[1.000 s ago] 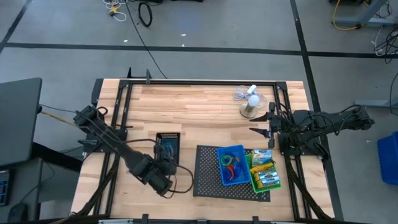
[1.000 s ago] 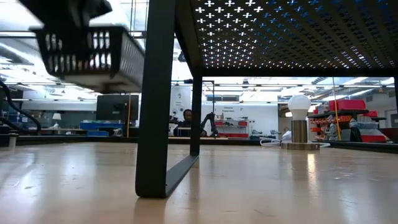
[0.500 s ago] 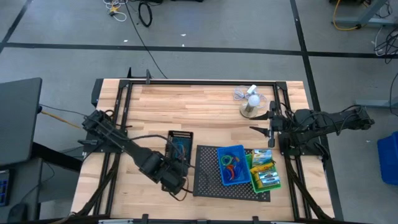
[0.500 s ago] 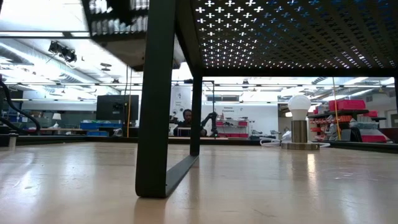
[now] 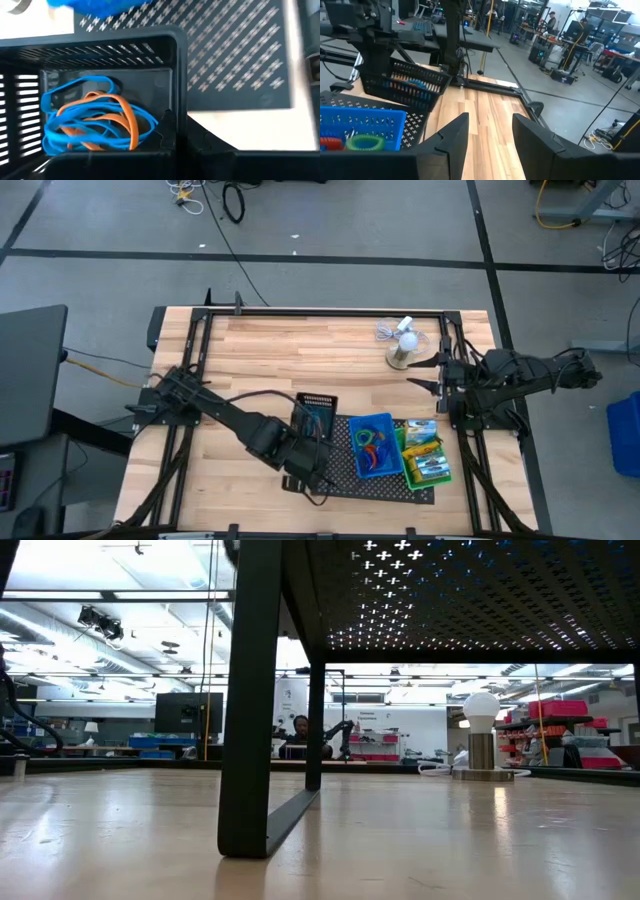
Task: Pick & Place Office Desk Supplies
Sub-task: Put the black bin with the rubber bands on the shelf, then return to Home Position
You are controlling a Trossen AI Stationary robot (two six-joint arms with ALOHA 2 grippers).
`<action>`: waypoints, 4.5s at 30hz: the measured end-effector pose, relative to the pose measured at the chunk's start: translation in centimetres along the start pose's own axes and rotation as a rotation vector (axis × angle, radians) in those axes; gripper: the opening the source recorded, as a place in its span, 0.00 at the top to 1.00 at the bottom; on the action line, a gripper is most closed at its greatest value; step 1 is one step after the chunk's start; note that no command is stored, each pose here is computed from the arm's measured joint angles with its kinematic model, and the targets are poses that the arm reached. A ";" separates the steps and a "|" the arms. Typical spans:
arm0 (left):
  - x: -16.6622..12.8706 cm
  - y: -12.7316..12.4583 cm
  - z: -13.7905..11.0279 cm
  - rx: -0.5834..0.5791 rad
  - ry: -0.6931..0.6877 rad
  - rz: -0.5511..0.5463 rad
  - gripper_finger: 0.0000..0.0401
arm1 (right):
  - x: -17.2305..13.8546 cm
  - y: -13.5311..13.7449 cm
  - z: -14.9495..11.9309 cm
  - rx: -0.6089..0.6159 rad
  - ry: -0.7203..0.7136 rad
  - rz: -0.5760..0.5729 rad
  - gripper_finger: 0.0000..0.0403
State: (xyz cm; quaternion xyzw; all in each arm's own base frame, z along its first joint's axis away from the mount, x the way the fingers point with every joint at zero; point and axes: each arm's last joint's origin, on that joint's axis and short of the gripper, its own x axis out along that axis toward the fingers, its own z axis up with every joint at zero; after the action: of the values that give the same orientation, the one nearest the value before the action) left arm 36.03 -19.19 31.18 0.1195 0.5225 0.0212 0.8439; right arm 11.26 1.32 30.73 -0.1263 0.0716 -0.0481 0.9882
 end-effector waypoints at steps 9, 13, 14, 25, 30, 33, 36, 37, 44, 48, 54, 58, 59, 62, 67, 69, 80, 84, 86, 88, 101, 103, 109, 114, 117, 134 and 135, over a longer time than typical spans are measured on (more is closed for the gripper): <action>1.1 -1.0 0.9 -0.051 -0.044 -0.100 0.99 | -0.2 -0.1 0.3 -0.029 -0.006 -0.008 0.60; 2.7 -1.8 1.2 -0.044 -0.035 -0.129 0.99 | -0.2 -0.1 0.3 -0.029 -0.006 -0.008 0.60; 3.0 -1.8 1.3 -0.046 -0.031 -0.131 0.99 | -0.2 -0.1 0.3 -0.029 -0.006 -0.008 0.60; 3.2 -2.1 1.8 -0.073 -0.066 -0.181 0.99 | -0.1 -0.2 0.3 -0.029 -0.004 -0.016 0.60; 3.0 -2.0 1.8 -0.063 -0.061 -0.177 0.99 | -0.1 -0.2 0.3 -0.029 -0.004 -0.019 0.60; 2.0 -1.8 2.1 -0.059 -0.065 -0.166 0.99 | -0.2 -0.2 0.3 -0.028 -0.005 -0.020 0.60; 1.2 -1.4 2.5 -0.071 -0.085 -0.164 0.99 | -0.1 -0.2 0.4 -0.027 -0.007 -0.024 0.60; 1.0 -1.3 2.6 -0.080 -0.088 -0.166 0.99 | -0.2 -0.2 0.4 -0.027 -0.008 -0.029 0.60; 2.4 -1.3 2.8 -0.104 -0.065 -0.161 0.99 | -0.2 -0.2 0.4 -0.027 -0.007 -0.034 0.60; 2.4 -1.3 3.0 -0.102 -0.081 -0.153 0.99 | -0.2 -0.2 0.4 -0.027 -0.007 -0.034 0.60; 2.1 -1.0 3.3 -0.118 -0.098 -0.143 0.99 | -0.4 -0.4 0.9 -0.026 -0.020 -0.037 0.60; 2.5 -1.5 3.6 -0.097 -0.065 -0.124 0.99 | -0.6 -0.6 1.4 -0.021 -0.036 -0.041 0.60; 2.5 -1.6 3.9 -0.090 -0.064 -0.123 0.99 | -0.7 -0.7 1.5 -0.021 -0.039 -0.041 0.60; 2.6 -1.9 4.5 -0.067 -0.039 -0.113 0.99 | -0.7 -0.7 1.7 -0.022 -0.044 -0.042 0.60; 4.1 -2.2 4.5 -0.080 0.006 -0.124 0.99 | -0.7 -0.7 1.5 -0.019 -0.026 -0.037 0.60; 4.2 -2.1 4.6 -0.087 0.000 -0.126 0.99 | -0.7 -0.6 1.5 -0.016 -0.027 -0.035 0.60; 4.6 -1.2 5.0 -0.061 -0.004 -0.138 0.99 | -0.7 -0.6 1.4 -0.018 -0.022 -0.034 0.60; 4.6 -1.3 5.0 -0.044 0.003 -0.162 0.98 | -0.7 -0.6 1.4 -0.018 -0.022 -0.034 0.60; 4.5 -1.4 4.9 -0.029 0.009 -0.200 0.94 | -0.7 -0.6 1.4 -0.018 -0.021 -0.035 0.60; 4.5 -1.6 5.0 -0.027 0.010 -0.232 0.90 | -0.7 -0.6 1.4 -0.019 -0.021 -0.034 0.60; 4.5 -1.6 5.0 -0.013 0.005 -0.235 0.64 | -0.7 -0.6 1.2 -0.022 0.007 -0.031 0.60; 4.5 -1.6 5.0 -0.013 0.005 -0.234 0.59 | -0.7 -0.6 1.1 -0.022 0.008 -0.030 0.60; 4.4 -2.0 4.7 0.009 0.016 -0.224 0.52 | -0.7 -0.6 1.1 -0.023 0.008 -0.030 0.60; 3.9 -2.4 4.6 0.037 0.011 -0.220 0.52 | -0.7 -0.6 1.1 -0.022 0.009 -0.030 0.60; 3.5 -2.7 4.5 0.059 -0.004 -0.196 0.52 | -0.7 -0.6 1.1 -0.022 0.011 -0.029 0.60; -7.9 1.1 1.9 0.053 -0.187 0.171 0.52 | -0.8 -0.5 1.1 -0.003 0.006 -0.005 0.60; -8.8 1.6 1.5 0.048 -0.198 0.199 0.52 | -1.0 -0.6 1.2 -0.002 0.001 0.009 0.60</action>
State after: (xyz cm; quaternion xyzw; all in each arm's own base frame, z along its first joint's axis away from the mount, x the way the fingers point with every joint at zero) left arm 33.54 -19.33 39.86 0.1924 0.4228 0.0806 0.8819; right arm 10.38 1.17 32.12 -0.1267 0.0729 -0.0436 0.9883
